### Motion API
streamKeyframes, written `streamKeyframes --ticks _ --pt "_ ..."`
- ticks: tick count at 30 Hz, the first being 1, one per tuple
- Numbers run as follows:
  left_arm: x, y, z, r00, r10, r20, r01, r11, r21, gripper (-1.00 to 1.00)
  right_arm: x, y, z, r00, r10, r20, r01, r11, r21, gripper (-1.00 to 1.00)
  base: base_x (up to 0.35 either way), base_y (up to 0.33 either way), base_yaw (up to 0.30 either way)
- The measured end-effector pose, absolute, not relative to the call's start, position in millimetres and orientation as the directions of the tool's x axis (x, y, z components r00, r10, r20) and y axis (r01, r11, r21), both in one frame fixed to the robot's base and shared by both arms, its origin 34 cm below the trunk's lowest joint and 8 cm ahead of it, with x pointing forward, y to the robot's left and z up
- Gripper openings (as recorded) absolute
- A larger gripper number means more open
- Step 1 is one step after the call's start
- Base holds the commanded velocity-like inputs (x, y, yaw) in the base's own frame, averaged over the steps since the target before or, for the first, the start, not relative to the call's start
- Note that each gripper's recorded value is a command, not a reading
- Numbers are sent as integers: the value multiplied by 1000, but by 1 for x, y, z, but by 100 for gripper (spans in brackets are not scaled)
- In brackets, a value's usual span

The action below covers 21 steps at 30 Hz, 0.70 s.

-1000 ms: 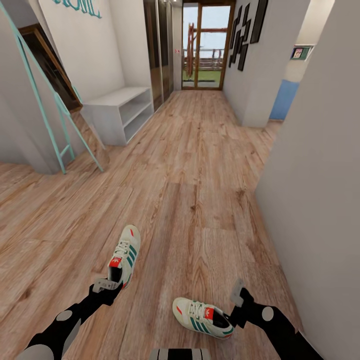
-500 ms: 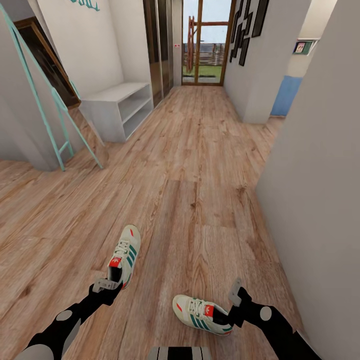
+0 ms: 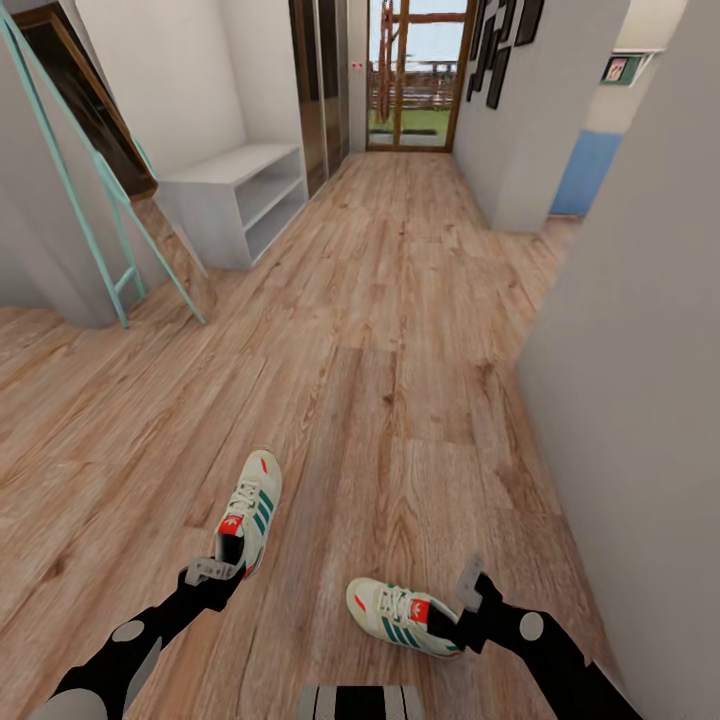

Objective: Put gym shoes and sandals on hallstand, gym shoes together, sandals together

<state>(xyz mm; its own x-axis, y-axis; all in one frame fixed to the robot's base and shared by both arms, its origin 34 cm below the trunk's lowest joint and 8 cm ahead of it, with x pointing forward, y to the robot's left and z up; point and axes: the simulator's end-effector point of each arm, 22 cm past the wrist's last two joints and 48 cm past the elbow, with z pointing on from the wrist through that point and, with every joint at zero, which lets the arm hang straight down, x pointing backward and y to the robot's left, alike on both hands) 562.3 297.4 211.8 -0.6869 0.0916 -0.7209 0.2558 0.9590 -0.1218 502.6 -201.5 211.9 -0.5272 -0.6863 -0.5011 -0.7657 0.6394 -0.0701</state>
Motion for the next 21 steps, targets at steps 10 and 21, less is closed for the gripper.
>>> streamKeyframes --ticks 10,21 --pt "544 297 184 -727 93 -680 249 959 -136 -100 488 -200 190 -567 -667 -483 -756 654 -17 100 0 0 25" --pt "536 297 174 -743 91 -664 244 959 -142 -100 482 -200 181 -578 -665 -473 -754 657 -2 100 0 0 -18"
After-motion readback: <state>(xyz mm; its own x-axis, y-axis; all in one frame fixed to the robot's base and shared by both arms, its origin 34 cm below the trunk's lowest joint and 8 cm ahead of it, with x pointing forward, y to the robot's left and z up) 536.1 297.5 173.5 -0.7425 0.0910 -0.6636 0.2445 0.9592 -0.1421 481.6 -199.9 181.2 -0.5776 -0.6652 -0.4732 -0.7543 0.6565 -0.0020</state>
